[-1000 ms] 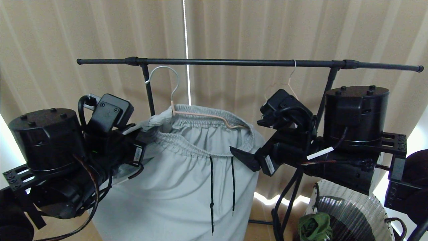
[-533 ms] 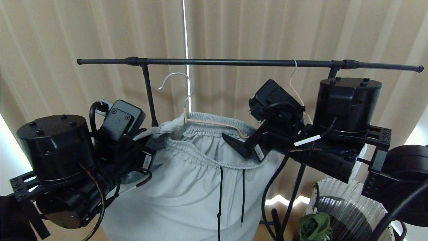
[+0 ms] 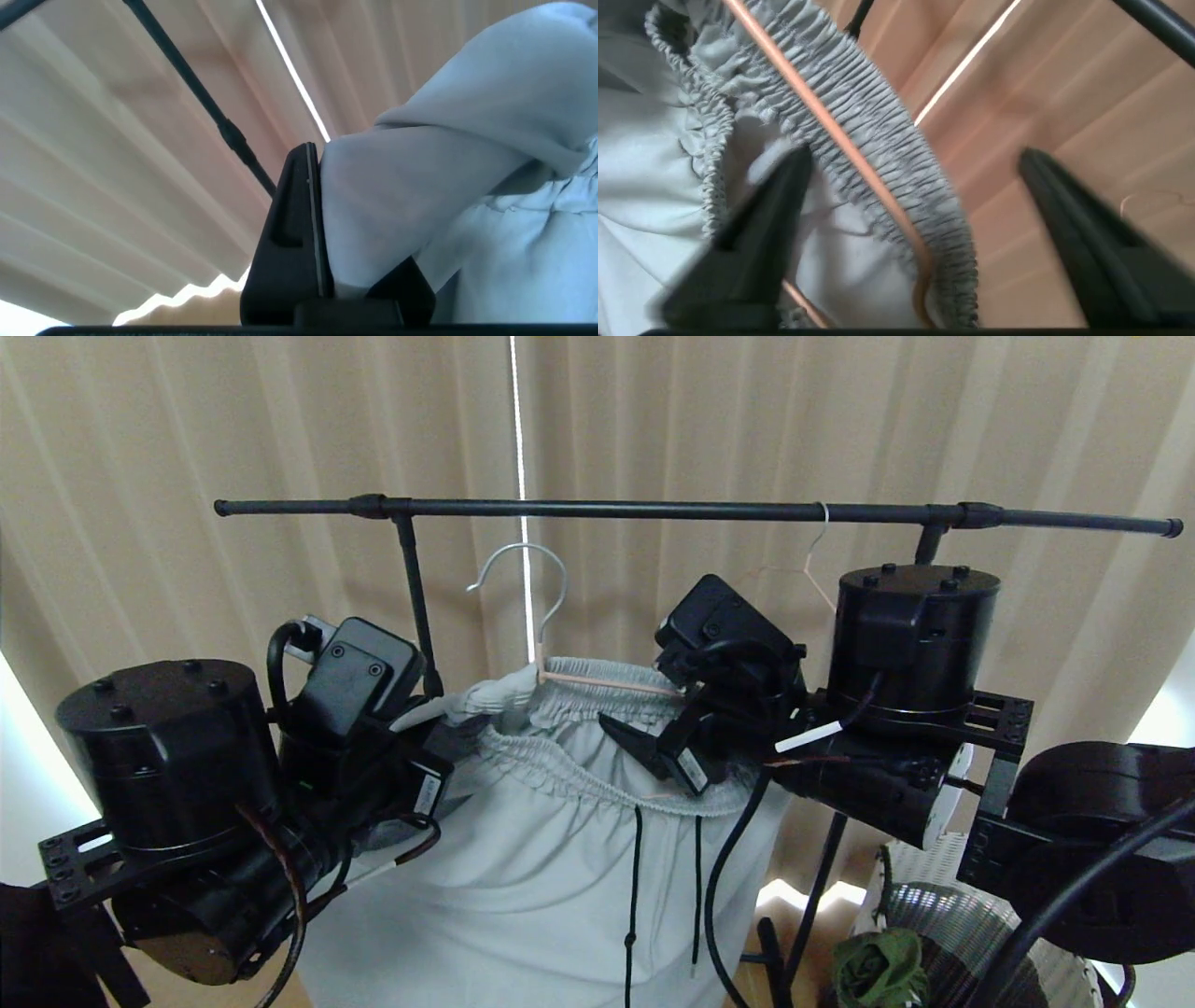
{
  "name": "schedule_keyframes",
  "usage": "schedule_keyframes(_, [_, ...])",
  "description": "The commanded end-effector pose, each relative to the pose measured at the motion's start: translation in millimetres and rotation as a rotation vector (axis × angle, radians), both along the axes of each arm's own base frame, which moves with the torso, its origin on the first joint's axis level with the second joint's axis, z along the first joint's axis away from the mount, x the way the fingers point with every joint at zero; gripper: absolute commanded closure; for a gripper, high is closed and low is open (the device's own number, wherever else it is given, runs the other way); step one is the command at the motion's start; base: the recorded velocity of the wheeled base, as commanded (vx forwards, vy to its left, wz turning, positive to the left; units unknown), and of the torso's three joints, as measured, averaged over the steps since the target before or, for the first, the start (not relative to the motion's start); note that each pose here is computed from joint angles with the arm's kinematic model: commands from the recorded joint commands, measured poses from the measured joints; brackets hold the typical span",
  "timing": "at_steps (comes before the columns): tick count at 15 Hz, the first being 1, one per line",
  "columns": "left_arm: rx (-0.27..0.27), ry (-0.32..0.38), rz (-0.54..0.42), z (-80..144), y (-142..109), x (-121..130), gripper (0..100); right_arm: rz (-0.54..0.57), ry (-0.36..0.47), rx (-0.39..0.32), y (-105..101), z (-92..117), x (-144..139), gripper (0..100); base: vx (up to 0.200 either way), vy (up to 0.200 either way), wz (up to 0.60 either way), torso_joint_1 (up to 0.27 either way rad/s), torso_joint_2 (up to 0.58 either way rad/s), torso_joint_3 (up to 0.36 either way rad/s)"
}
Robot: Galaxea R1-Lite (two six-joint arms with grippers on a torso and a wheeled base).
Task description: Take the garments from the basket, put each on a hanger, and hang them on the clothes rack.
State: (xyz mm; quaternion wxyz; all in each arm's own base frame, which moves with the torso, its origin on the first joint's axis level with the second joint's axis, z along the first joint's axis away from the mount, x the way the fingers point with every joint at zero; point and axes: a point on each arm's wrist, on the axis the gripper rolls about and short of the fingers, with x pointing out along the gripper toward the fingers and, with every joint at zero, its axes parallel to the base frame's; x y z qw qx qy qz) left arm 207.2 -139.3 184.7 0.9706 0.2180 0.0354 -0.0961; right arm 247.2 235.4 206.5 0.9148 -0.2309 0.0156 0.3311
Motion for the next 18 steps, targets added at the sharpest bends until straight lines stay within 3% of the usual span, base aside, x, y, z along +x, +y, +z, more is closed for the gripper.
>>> schedule_keyframes(1, [-0.006, -0.008, 0.0, 0.9, 0.4, -0.7, 100, 0.0, 0.004, -0.003, 0.7, -1.7, 0.6, 100, 0.0, 0.0, 0.0, 0.0, 0.0, 0.0])
schedule_keyframes(10, [-0.037, -0.05, -0.002, -0.5, 0.6, -1.0, 100, -0.002, -0.001, 0.003, -0.5, 0.6, -0.6, 100, 0.0, 0.0, 0.0, 0.0, 0.0, 0.0])
schedule_keyframes(18, [-0.042, -0.042, -0.038, -2.4, 1.7, -4.4, 100, -0.008, -0.008, 0.009, -4.8, 4.4, -4.1, 100, 0.0, 0.0, 0.0, 0.0, 0.0, 0.0])
